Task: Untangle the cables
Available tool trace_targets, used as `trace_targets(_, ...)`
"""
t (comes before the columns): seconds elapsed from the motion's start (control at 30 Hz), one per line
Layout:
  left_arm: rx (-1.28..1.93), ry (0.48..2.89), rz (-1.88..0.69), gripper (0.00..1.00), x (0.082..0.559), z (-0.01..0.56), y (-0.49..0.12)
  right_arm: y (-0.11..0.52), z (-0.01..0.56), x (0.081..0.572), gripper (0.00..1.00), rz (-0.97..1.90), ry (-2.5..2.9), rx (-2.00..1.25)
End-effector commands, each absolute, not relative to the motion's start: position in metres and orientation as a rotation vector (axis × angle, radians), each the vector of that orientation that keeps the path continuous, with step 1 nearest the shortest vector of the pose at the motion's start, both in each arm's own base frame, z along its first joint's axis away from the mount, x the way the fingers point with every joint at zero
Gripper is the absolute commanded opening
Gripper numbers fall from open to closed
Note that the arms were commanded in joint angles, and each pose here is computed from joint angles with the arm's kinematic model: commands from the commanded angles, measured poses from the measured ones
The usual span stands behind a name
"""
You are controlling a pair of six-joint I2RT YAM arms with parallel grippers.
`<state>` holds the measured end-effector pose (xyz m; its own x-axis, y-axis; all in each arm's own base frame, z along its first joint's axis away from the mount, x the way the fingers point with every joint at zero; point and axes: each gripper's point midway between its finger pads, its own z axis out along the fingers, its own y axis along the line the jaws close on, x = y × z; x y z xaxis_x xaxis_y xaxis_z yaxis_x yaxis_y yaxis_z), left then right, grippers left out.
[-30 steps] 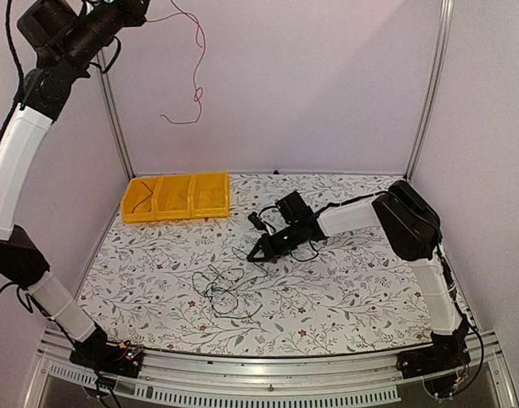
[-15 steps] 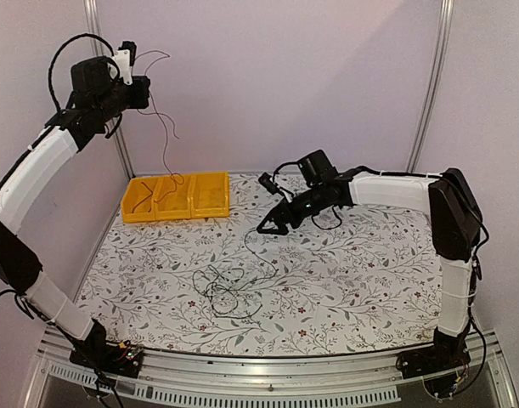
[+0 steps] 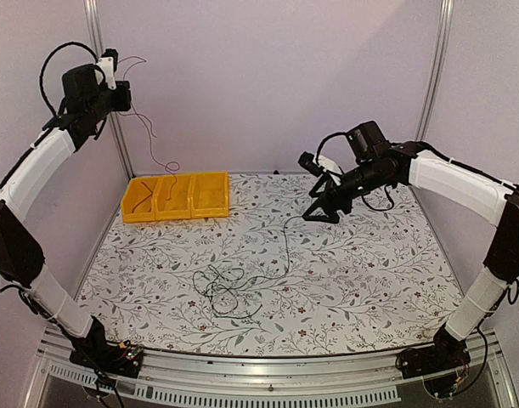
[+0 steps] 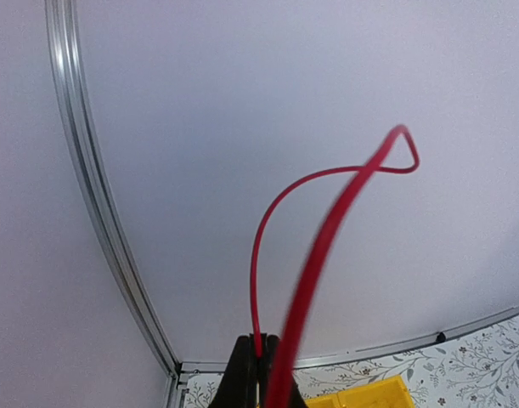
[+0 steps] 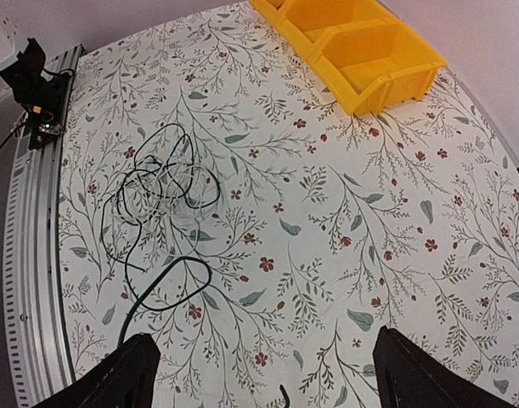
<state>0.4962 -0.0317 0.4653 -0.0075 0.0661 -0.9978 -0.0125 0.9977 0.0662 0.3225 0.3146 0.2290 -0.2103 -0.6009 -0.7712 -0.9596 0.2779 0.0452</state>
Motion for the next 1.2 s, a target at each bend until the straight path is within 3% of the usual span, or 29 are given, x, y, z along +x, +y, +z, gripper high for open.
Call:
trace_targets(0.0, 0.015, 1.564, 0.113, 0.0, 0.511, 0.463, -0.008, 0.295, 0.218, 0.303, 0.92, 0.64, 1.931, -1.477)
trace_targets(0.2, -0.02, 1.576, 0.119, 0.0, 0.52, 0.451, 0.01, 0.312, 0.22, 0.287, 0.94, 0.797, 1.871, -1.533)
trace_targets(0.4, -0.041, 1.594, 0.143, 0.0, 0.536, 0.433, 0.026, 0.329, 0.141, 0.307, 0.94, 0.378, 1.922, -1.718)
trace_targets(0.53, -0.065, 1.631, 0.141, 0.0, 0.554, 0.409, 0.041, 0.334, 0.112, 0.323, 0.94, 0.334, 2.019, -1.709)
trace_targets(0.7, -0.085, 1.675, 0.097, 0.0, 0.574, 0.373, 0.043, 0.337, 0.094, 0.299, 0.96, 0.43, 2.001, -1.827)
trace_targets(0.87, -0.078, 1.674, 0.068, 0.0, 0.568, 0.373, 0.039, 0.321, 0.051, 0.281, 0.99, 0.163, 1.902, -2.081)
trace_targets(1.07, -0.078, 1.627, 0.126, 0.0, 0.553, 0.402, 0.051, 0.328, 0.05, 0.293, 0.99, 0.123, 1.952, -2.009)
trace_targets(1.17, -0.1, 1.664, 0.163, 0.0, 0.548, 0.386, 0.062, 0.344, 0.074, 0.273, 0.99, 0.364, 1.952, -2.034)
